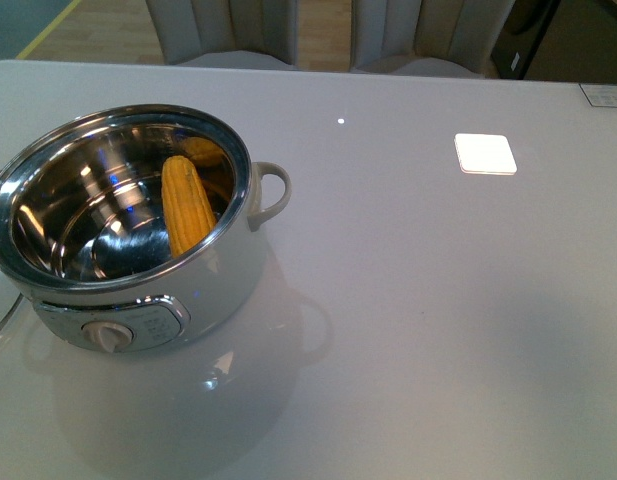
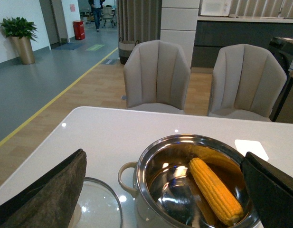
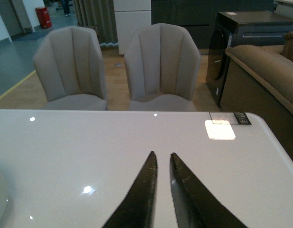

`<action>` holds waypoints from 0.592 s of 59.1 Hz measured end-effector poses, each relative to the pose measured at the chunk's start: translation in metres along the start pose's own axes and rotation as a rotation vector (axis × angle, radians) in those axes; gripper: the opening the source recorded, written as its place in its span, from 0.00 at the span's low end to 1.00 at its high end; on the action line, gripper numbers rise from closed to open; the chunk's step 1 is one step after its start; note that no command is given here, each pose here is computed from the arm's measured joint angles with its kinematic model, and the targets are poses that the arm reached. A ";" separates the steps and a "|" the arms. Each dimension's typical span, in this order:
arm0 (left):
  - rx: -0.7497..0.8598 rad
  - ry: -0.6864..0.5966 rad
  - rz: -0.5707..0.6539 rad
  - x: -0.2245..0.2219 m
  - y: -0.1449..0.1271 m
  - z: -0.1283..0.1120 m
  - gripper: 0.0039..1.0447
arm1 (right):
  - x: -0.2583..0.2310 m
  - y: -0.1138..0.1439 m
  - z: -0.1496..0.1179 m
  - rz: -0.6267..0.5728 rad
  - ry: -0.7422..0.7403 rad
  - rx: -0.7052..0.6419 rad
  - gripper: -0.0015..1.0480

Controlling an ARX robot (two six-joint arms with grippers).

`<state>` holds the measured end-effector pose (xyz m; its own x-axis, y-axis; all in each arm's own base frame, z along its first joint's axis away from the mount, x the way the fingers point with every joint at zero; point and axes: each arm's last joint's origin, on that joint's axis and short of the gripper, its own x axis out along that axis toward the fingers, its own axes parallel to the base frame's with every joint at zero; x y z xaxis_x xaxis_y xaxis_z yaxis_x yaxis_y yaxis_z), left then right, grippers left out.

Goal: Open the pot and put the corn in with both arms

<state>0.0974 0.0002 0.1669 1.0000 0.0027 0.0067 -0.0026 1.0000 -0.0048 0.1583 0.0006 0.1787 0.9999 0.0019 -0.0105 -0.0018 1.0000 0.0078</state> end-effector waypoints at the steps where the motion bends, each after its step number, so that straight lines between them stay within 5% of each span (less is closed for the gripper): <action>1: 0.000 0.000 0.000 0.000 0.000 0.000 0.94 | -0.001 0.000 -0.001 0.000 0.000 -0.002 0.02; 35: 0.000 0.000 0.000 0.000 0.000 0.000 0.94 | -0.030 0.000 -0.008 -0.001 -0.023 -0.002 0.02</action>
<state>0.0974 0.0002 0.1669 1.0000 0.0027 0.0063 -0.0026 1.0000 -0.0048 0.1287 0.0002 0.1712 0.9999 0.0004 0.0128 -0.0005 1.0000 0.0056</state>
